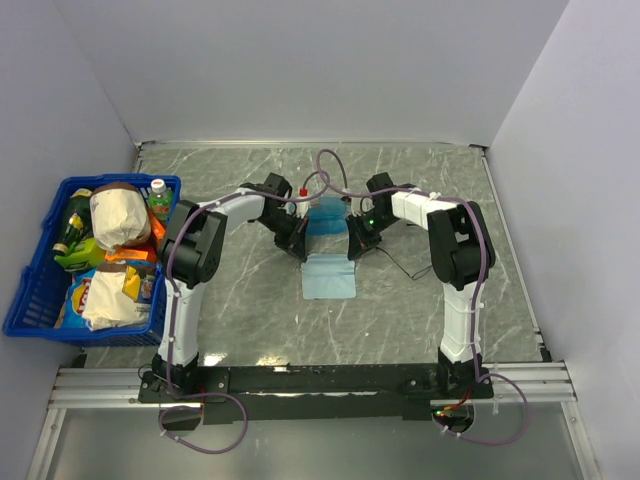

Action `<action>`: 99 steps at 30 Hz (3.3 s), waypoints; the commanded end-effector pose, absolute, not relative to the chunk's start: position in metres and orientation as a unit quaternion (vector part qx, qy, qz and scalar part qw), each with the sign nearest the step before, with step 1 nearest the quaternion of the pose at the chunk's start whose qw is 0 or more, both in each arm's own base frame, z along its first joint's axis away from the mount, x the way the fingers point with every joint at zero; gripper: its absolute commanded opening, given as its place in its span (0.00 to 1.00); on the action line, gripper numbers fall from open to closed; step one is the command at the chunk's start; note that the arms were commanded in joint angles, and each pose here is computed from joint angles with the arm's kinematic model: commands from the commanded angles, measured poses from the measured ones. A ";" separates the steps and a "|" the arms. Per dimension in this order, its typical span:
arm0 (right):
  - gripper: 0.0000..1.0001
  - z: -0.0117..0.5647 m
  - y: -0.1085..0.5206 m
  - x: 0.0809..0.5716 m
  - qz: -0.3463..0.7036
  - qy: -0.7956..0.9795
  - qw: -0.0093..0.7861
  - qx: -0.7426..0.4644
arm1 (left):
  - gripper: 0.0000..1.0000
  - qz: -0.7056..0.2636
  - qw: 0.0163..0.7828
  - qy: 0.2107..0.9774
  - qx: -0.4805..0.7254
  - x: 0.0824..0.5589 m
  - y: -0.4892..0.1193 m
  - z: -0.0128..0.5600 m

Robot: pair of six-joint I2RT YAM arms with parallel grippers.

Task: Organize the sunglasses
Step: Pick up the glasses cleaning cloth from the center of the board, then fold the glasses cleaning cloth at the center of the board.

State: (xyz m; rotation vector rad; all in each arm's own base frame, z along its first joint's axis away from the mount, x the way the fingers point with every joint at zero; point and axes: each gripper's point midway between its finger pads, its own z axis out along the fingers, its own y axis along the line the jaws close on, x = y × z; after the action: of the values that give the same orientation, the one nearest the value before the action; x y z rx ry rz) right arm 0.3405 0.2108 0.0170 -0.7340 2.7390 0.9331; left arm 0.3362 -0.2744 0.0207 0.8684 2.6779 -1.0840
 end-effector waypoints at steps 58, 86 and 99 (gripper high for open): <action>0.05 0.057 0.229 0.326 0.356 0.864 0.135 -0.330 | 0.01 -0.406 0.068 0.849 0.330 0.324 -0.276 0.052; 0.04 0.054 0.229 0.320 0.351 0.861 0.132 -0.343 | 0.01 -0.413 0.062 0.842 0.341 0.318 -0.276 0.054; 0.04 0.050 0.234 0.308 0.347 0.855 0.117 -0.367 | 0.01 -0.419 0.054 0.836 0.351 0.310 -0.278 0.055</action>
State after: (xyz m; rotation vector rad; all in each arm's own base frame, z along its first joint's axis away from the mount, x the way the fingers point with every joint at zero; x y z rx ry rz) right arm 0.3151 0.2262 0.0327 -0.9889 2.5776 1.0131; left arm 0.3142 -0.2713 0.0380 1.0128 2.6102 -1.2248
